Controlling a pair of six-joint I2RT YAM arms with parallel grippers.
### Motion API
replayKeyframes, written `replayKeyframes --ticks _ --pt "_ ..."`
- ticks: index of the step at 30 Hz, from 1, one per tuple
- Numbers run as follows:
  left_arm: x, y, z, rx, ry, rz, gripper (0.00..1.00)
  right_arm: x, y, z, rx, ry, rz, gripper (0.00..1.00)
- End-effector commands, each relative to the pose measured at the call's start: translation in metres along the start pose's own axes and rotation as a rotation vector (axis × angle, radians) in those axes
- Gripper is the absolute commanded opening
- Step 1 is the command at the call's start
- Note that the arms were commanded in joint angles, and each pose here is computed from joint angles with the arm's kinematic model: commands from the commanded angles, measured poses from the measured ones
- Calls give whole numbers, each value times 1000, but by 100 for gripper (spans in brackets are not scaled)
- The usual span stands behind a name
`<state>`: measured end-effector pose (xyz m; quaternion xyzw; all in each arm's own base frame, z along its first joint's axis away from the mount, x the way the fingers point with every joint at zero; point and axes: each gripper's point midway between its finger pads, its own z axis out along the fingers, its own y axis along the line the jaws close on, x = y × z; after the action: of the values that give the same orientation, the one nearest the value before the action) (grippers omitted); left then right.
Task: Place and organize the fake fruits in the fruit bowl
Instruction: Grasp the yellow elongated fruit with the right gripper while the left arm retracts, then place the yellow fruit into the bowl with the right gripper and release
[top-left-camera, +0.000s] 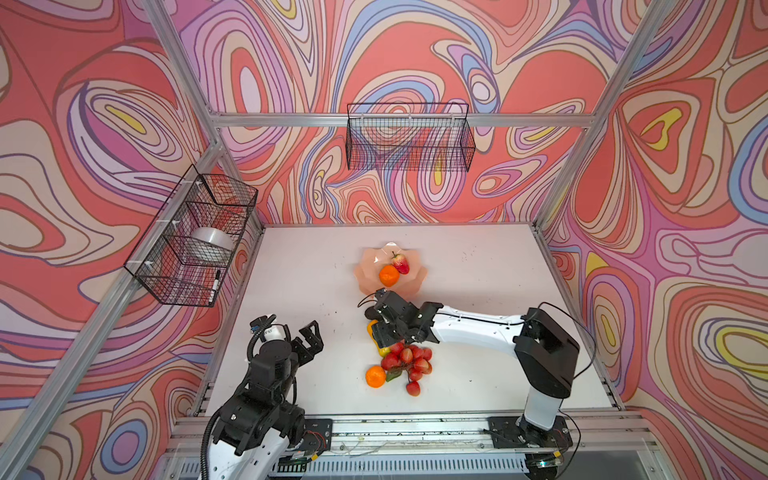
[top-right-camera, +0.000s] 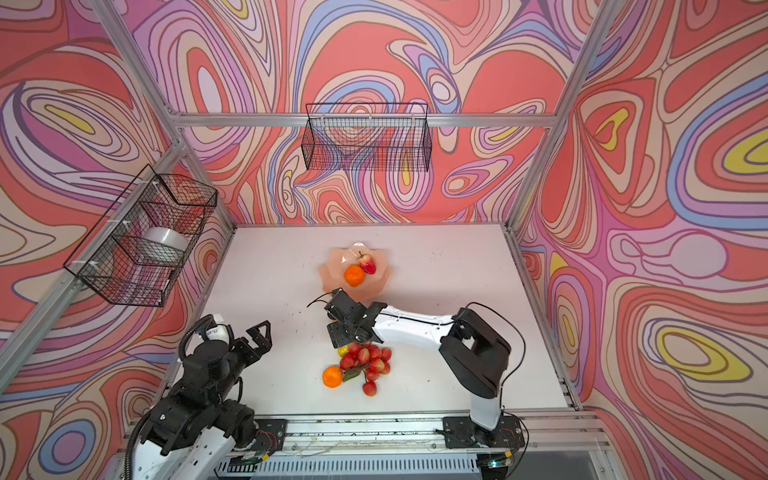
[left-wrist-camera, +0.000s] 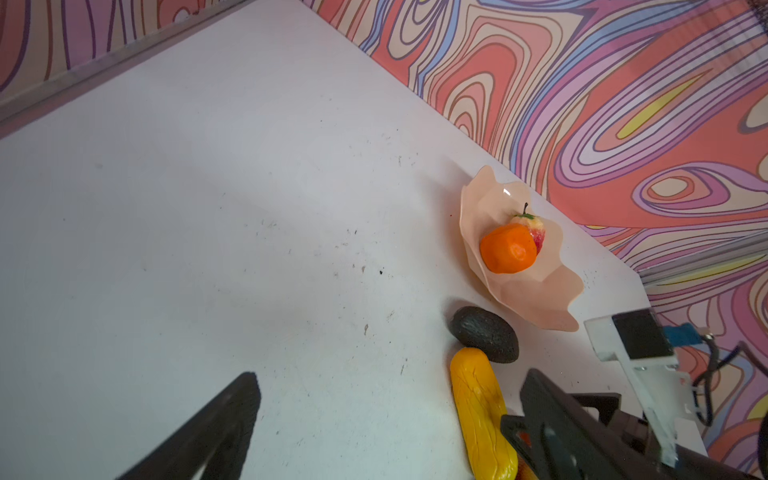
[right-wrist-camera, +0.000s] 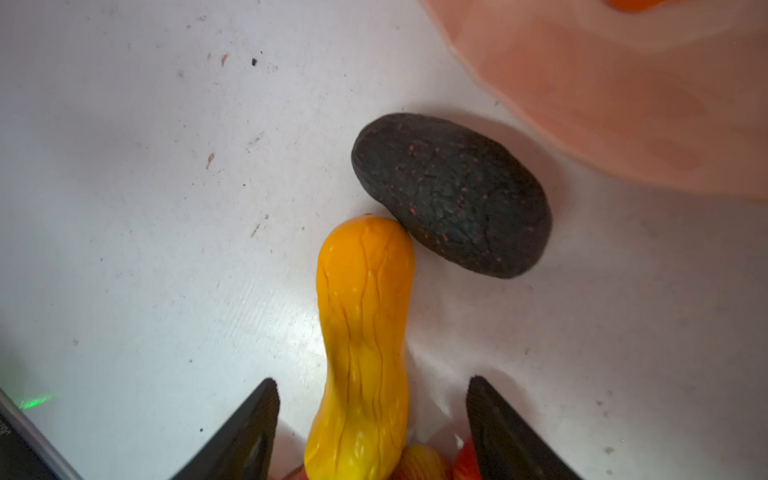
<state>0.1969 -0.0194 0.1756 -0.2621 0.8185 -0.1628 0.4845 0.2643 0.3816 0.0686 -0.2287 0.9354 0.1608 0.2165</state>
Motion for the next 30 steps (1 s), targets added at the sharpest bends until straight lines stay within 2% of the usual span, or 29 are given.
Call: replayKeyframes --ticks 1,11,15,19,24,30 --pt "11 15 -1 -62 39 -30 99 -8 8 15 2 -1 -35 73" --pt "13 10 0 -55 72 -24 100 1 -5 50 101 44 -29 68" --pt "13 8 0 -49 74 -15 100 -3 -3 49 89 23 -17 57" --pt "14 7 0 -42 79 -8 100 -34 17 23 17 -65 -18 43" --pt "15 4 0 -25 89 -13 100 -81 38 -24 -79 -203 -2 37" --pt "17 -11 -4 39 128 12 95 -131 2 -80 -98 -346 110 36"
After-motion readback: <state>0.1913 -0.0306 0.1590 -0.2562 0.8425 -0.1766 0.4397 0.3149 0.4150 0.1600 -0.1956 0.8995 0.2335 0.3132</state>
